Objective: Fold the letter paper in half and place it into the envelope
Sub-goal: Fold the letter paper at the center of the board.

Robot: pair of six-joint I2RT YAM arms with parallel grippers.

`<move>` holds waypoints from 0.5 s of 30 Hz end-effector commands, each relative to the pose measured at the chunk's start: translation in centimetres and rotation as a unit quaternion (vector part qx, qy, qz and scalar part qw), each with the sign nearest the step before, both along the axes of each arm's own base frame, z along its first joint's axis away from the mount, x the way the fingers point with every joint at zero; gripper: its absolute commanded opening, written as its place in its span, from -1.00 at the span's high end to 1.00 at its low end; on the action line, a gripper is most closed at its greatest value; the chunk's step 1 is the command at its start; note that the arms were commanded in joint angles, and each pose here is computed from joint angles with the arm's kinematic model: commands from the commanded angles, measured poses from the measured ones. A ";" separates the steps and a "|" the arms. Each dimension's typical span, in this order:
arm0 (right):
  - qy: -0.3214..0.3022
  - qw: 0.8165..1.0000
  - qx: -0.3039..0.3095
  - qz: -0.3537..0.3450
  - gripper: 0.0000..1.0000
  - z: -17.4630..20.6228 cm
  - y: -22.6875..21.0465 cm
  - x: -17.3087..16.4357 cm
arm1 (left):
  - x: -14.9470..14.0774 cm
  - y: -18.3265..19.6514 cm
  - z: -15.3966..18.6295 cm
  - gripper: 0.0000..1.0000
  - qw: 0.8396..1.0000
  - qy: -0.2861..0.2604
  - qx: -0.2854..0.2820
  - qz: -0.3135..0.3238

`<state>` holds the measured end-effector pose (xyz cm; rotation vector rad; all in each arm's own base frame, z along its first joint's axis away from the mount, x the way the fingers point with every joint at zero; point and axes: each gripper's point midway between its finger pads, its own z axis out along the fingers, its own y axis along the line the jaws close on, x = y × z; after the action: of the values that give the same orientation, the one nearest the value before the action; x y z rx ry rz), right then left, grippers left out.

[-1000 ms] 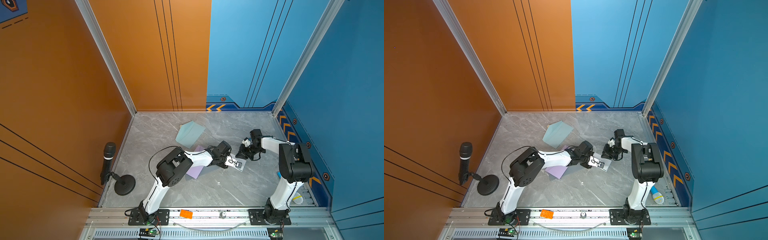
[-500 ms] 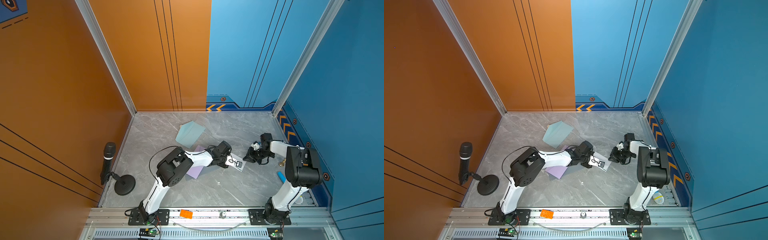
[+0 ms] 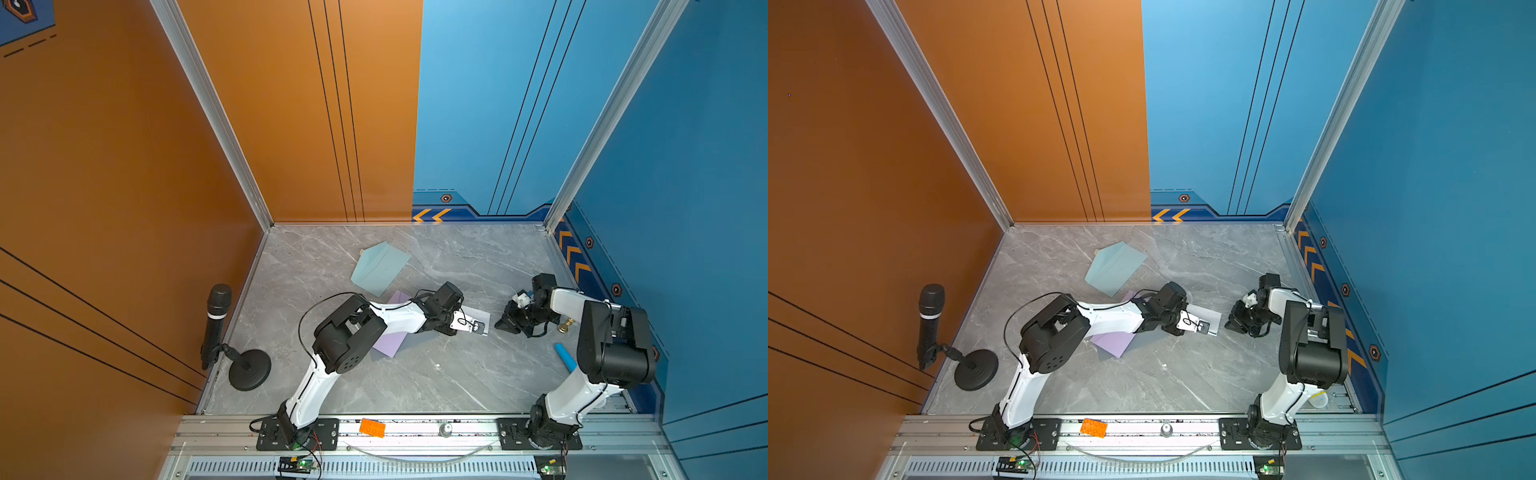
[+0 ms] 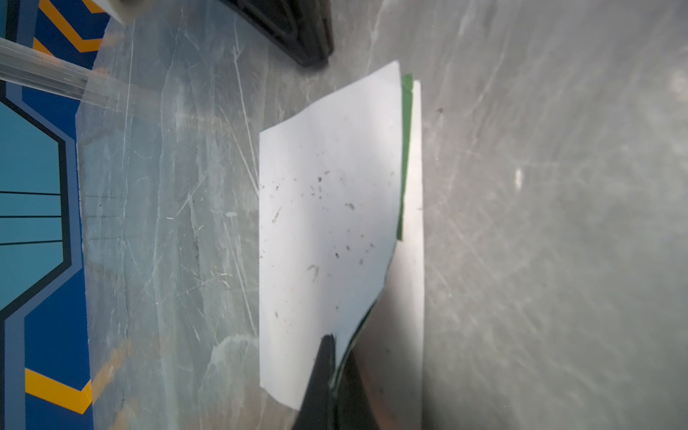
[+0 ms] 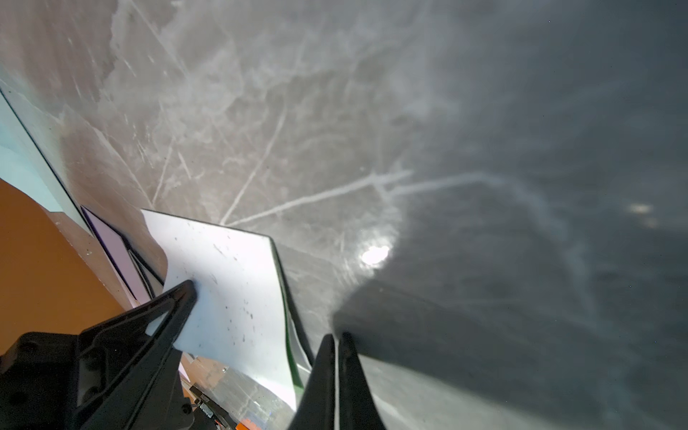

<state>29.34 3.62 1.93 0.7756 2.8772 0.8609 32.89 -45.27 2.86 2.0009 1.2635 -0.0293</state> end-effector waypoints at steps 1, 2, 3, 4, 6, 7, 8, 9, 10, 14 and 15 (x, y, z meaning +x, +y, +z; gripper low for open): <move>-0.009 1.000 0.013 -0.004 0.69 1.1 0.2 -0.7 | -0.3 2.3 -3.7 1.00 0.996 0.053 0.043 0.052; -0.017 1.000 0.022 -0.005 0.58 1.6 0.5 -0.5 | -0.1 2.2 -3.4 1.00 0.996 0.057 0.038 0.062; -0.023 0.999 0.031 -0.008 0.52 2.0 0.7 -0.3 | 0.0 2.1 -3.2 1.00 0.995 0.059 0.032 0.070; -0.028 0.999 0.036 -0.012 0.50 2.2 0.9 -0.2 | 0.1 2.0 -3.0 1.00 0.995 0.061 0.027 0.077; -0.033 0.998 0.048 -0.016 0.40 2.4 1.3 0.0 | 0.3 1.9 -2.6 1.00 0.994 0.065 0.018 0.090; -0.035 0.998 0.052 -0.016 0.38 2.5 1.5 0.1 | 0.4 1.8 -2.4 1.00 0.993 0.067 0.014 0.096; -0.035 0.998 0.056 -0.015 0.36 2.5 1.7 0.1 | 0.4 1.7 -2.4 1.00 0.992 0.070 0.010 0.100; -0.034 0.998 0.059 -0.014 0.35 2.4 1.9 0.1 | 0.4 1.6 -2.4 1.00 0.992 0.074 0.008 0.102; -0.034 0.997 0.062 -0.014 0.34 2.3 2.2 0.2 | 0.3 1.5 -2.3 1.00 0.992 0.075 0.005 0.104; -0.035 0.996 0.081 -0.015 0.31 1.9 3.1 0.8 | 0.0 1.1 -2.5 1.00 0.991 0.081 0.001 0.106; -0.036 0.996 0.080 -0.016 0.30 1.8 3.1 0.9 | 0.0 1.1 -2.5 1.00 0.991 0.082 0.000 0.107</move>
<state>29.97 6.04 4.19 0.7600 2.7672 1.0482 33.46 -45.10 2.98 1.8525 1.4757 -0.0896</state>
